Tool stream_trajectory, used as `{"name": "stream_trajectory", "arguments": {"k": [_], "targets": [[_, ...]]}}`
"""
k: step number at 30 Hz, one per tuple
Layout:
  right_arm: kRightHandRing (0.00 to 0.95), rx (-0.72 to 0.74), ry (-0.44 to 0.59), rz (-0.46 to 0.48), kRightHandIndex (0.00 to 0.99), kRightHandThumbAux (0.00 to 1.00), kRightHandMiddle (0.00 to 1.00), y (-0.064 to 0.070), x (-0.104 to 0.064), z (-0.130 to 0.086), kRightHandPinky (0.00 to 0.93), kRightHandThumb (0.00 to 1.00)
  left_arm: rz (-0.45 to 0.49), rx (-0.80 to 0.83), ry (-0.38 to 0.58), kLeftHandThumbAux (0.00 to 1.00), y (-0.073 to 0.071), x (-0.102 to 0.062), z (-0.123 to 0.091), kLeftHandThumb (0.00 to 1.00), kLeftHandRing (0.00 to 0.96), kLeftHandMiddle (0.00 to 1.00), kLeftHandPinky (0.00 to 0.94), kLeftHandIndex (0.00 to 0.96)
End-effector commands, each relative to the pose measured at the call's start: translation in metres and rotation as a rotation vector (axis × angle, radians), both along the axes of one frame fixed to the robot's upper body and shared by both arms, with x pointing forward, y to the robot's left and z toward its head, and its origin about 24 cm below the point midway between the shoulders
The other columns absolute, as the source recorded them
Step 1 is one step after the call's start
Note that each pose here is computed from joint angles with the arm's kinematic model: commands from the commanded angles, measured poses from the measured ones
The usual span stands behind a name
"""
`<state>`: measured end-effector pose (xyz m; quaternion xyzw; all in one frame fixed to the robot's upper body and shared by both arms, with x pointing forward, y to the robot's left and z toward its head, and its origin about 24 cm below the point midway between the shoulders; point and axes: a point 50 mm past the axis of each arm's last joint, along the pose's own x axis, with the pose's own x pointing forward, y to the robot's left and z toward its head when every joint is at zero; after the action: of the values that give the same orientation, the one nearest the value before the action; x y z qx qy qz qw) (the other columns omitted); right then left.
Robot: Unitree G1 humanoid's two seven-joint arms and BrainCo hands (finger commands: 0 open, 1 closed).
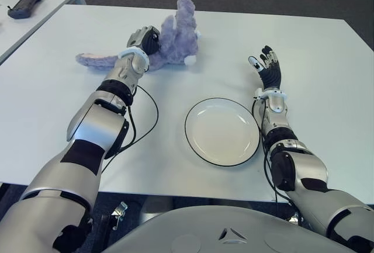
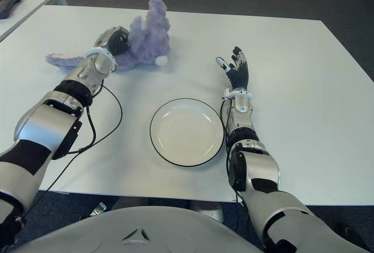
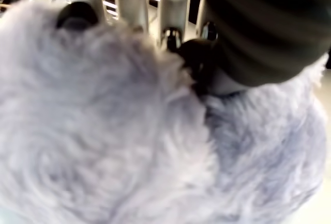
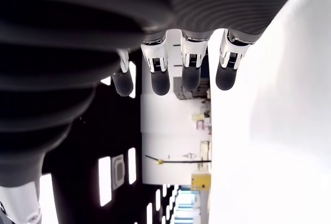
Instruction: Put the doll into the plate.
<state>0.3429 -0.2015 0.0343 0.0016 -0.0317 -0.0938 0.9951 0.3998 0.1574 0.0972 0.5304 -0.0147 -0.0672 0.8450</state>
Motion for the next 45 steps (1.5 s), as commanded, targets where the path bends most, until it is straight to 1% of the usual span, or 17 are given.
{"name": "stream_trajectory", "arguments": {"k": [1,3,8,12,15,18,24,27,29,35,36,37,40,43,45], "targets": [[0.041,0.184,0.597,-0.100,0.067,0.642,0.080,0.013,-0.138,-0.149,0.002,0.000,-0.144,0.034,0.344,0.687,-0.016,-0.061,-0.107,0.718,0.804,0.777,0.857,0.440],[0.043,0.181,0.597,-0.099,0.063,0.640,0.080,0.013,-0.139,-0.149,0.000,0.000,-0.171,0.012,0.345,0.687,-0.017,-0.066,-0.108,0.718,0.800,0.775,0.852,0.440],[0.046,0.175,0.597,-0.096,0.062,0.637,0.082,0.013,-0.139,-0.149,0.000,0.000,-0.211,-0.005,0.351,0.688,-0.019,-0.071,-0.109,0.718,0.794,0.772,0.840,0.440],[0.043,0.171,0.601,-0.091,0.060,0.638,0.079,0.014,-0.139,-0.149,0.000,0.000,-0.264,-0.017,0.374,0.690,-0.018,-0.078,-0.112,0.718,0.795,0.769,0.831,0.442],[0.040,0.170,0.602,-0.088,0.061,0.636,0.075,0.015,-0.139,-0.149,0.000,0.000,-0.266,-0.029,0.376,0.690,-0.018,-0.082,-0.113,0.719,0.794,0.770,0.836,0.444],[0.036,0.151,0.604,-0.081,0.065,0.634,0.074,0.015,-0.139,-0.149,0.000,0.000,-0.272,-0.056,0.365,0.690,-0.015,-0.089,-0.114,0.718,0.791,0.767,0.830,0.447],[0.038,0.142,0.604,-0.079,0.070,0.626,0.079,0.015,-0.139,-0.149,0.000,0.000,-0.286,-0.065,0.357,0.690,-0.013,-0.098,-0.112,0.716,0.778,0.756,0.815,0.447],[0.041,0.153,0.604,-0.080,0.071,0.628,0.085,0.016,-0.138,-0.149,0.000,0.000,-0.303,-0.059,0.361,0.690,-0.012,-0.107,-0.108,0.717,0.764,0.745,0.796,0.447],[0.042,0.157,0.605,-0.078,0.070,0.628,0.086,0.016,-0.138,-0.149,0.000,0.000,-0.302,-0.056,0.365,0.690,-0.011,-0.110,-0.106,0.717,0.762,0.743,0.792,0.447],[0.043,0.165,0.601,-0.075,0.064,0.623,0.083,0.016,-0.137,-0.149,0.000,0.000,-0.284,-0.045,0.370,0.690,-0.009,-0.117,-0.099,0.723,0.715,0.702,0.736,0.448],[0.043,0.166,0.601,-0.075,0.064,0.623,0.083,0.016,-0.137,-0.149,0.000,0.000,-0.279,-0.047,0.374,0.690,-0.009,-0.117,-0.099,0.723,0.714,0.701,0.736,0.448],[0.042,0.166,0.601,-0.076,0.066,0.623,0.084,0.016,-0.137,-0.149,0.000,0.000,-0.275,-0.048,0.378,0.690,-0.008,-0.118,-0.098,0.724,0.721,0.703,0.760,0.448],[0.037,0.161,0.602,-0.076,0.064,0.619,0.080,0.016,-0.137,-0.149,0.000,0.000,-0.256,-0.058,0.393,0.690,-0.007,-0.120,-0.097,0.723,0.734,0.712,0.779,0.448],[0.030,0.157,0.601,-0.075,0.061,0.615,0.072,0.015,-0.137,-0.148,0.000,0.000,-0.242,-0.061,0.404,0.691,-0.005,-0.121,-0.097,0.723,0.740,0.717,0.779,0.447],[0.028,0.155,0.603,-0.075,0.058,0.606,0.068,0.016,-0.137,-0.149,0.000,0.000,-0.232,-0.059,0.409,0.691,-0.004,-0.123,-0.097,0.722,0.725,0.708,0.769,0.447]]}}
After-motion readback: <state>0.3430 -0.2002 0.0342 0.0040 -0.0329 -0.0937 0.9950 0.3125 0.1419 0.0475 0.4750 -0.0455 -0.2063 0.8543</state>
